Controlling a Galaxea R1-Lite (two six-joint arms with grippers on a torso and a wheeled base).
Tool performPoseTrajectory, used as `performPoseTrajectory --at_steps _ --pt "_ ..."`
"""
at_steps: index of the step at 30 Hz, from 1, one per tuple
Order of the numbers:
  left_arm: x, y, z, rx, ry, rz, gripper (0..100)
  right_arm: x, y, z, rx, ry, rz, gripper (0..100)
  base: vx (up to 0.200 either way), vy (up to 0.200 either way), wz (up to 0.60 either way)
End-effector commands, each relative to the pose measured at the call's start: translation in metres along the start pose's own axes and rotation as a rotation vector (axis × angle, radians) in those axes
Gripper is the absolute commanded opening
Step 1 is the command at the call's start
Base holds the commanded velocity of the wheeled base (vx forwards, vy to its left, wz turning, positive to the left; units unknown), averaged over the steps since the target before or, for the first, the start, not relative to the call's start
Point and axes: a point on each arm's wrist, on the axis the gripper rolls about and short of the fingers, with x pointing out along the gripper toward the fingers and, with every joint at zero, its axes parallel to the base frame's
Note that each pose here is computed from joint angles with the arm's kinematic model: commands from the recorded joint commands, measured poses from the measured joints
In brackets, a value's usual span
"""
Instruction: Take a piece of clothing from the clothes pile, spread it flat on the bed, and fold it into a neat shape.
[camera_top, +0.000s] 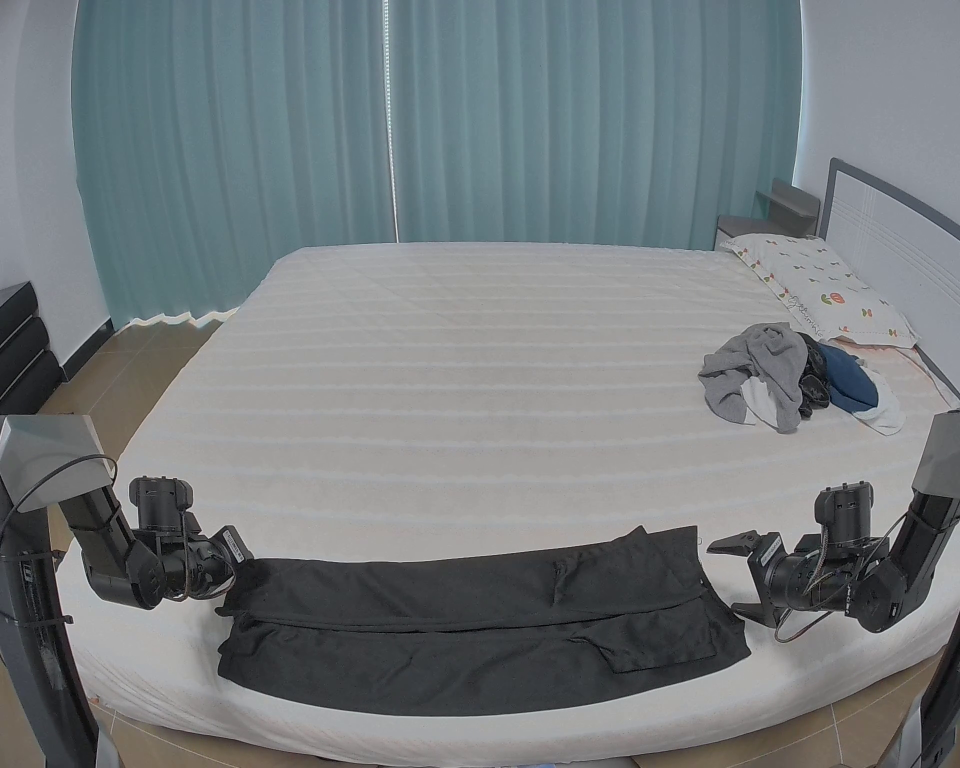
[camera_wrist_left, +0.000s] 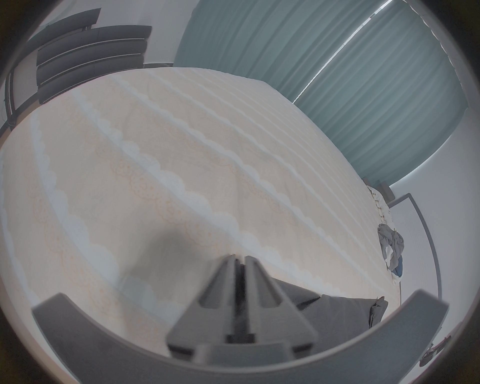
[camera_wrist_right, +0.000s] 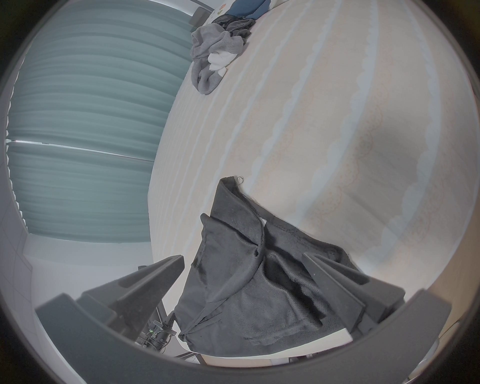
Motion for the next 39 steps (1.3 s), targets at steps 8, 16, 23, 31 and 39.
performPoseTrajectory --at_steps 8,16,23,31,39 --pt "-0.003 -0.002 0.004 -0.041 -0.025 0.002 0 -0.001 -0.006 -0.002 0.014 0.021 -0.014 100 0.0 0.0 0.0" --pt "-0.005 -0.003 0.006 -0.04 -0.046 0.017 0 -0.001 -0.007 -0.003 0.012 0.019 -0.01 100 0.0 0.0 0.0" --pt "-0.006 -0.003 0.007 -0.037 -0.055 0.022 0 0.0 -0.007 -0.003 0.012 0.02 -0.011 100 0.0 0.0 0.0" --pt "-0.008 -0.003 0.006 -0.039 -0.048 0.024 100 0.001 -0.008 -0.004 0.011 0.027 -0.015 100 0.0 0.0 0.0" --pt "-0.034 -0.009 0.006 -0.04 -0.053 -0.021 100 -0.001 -0.007 -0.003 0.016 0.042 0.002 100 0.0 0.0 0.0"
